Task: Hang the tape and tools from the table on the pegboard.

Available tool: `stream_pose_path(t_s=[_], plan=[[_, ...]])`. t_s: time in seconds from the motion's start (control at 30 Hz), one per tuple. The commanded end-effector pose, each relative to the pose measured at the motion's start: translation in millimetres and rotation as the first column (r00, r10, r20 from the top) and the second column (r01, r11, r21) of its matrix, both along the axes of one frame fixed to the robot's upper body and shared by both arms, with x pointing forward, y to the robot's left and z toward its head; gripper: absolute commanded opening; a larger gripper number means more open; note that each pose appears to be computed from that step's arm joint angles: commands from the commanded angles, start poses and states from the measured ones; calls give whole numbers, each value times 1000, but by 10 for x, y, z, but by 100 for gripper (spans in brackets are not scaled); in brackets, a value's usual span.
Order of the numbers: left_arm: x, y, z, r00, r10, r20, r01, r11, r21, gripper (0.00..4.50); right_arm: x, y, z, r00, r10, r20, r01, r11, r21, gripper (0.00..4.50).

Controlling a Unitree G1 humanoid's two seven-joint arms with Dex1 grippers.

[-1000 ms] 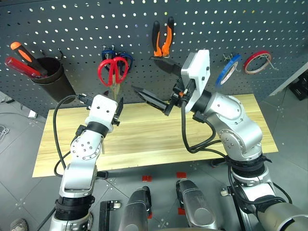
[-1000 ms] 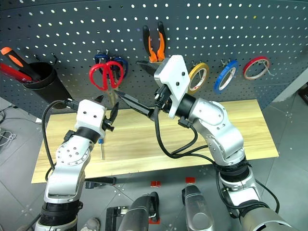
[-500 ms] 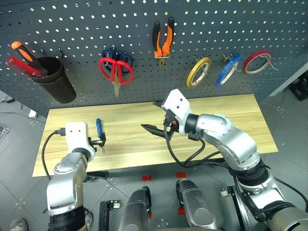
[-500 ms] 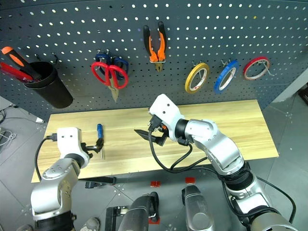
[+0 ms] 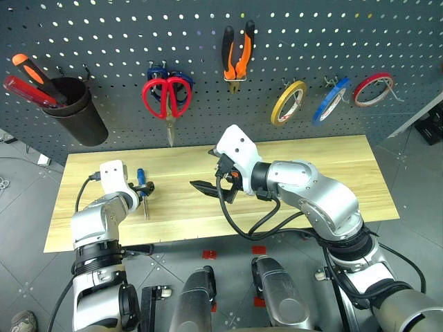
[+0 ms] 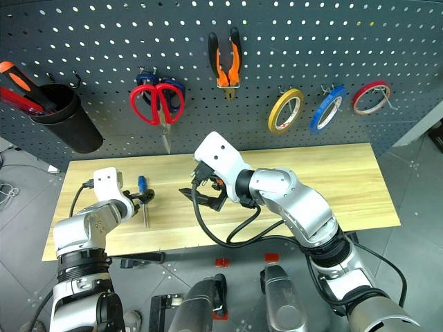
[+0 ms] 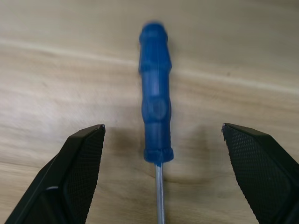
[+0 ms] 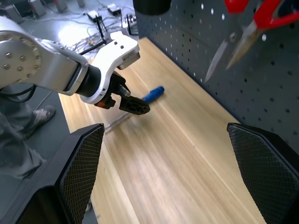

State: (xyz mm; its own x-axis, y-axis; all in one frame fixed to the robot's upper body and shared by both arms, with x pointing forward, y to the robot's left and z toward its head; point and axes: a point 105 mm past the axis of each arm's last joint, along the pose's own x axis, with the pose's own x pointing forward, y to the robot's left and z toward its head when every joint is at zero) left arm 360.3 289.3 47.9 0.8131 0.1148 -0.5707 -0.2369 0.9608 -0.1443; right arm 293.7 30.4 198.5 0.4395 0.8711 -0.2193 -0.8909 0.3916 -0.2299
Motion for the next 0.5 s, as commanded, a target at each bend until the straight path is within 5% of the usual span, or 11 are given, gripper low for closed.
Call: stream_pose_path(t_s=[0.03, 0.4, 0.5], plan=[[-38, 179, -69, 997, 67, -24, -67, 998, -8, 382, -74, 31, 153, 998, 44, 40, -45, 999, 14, 450], [9, 248, -45, 1000, -12, 0, 12, 1000, 15, 61, -150, -103, 93, 992, 125, 9, -124, 991, -58, 450], [-93, 249, 94, 995, -65, 69, 64, 998, 20, 44, -317, -74, 209, 967, 241, 81, -239, 970, -36, 450]])
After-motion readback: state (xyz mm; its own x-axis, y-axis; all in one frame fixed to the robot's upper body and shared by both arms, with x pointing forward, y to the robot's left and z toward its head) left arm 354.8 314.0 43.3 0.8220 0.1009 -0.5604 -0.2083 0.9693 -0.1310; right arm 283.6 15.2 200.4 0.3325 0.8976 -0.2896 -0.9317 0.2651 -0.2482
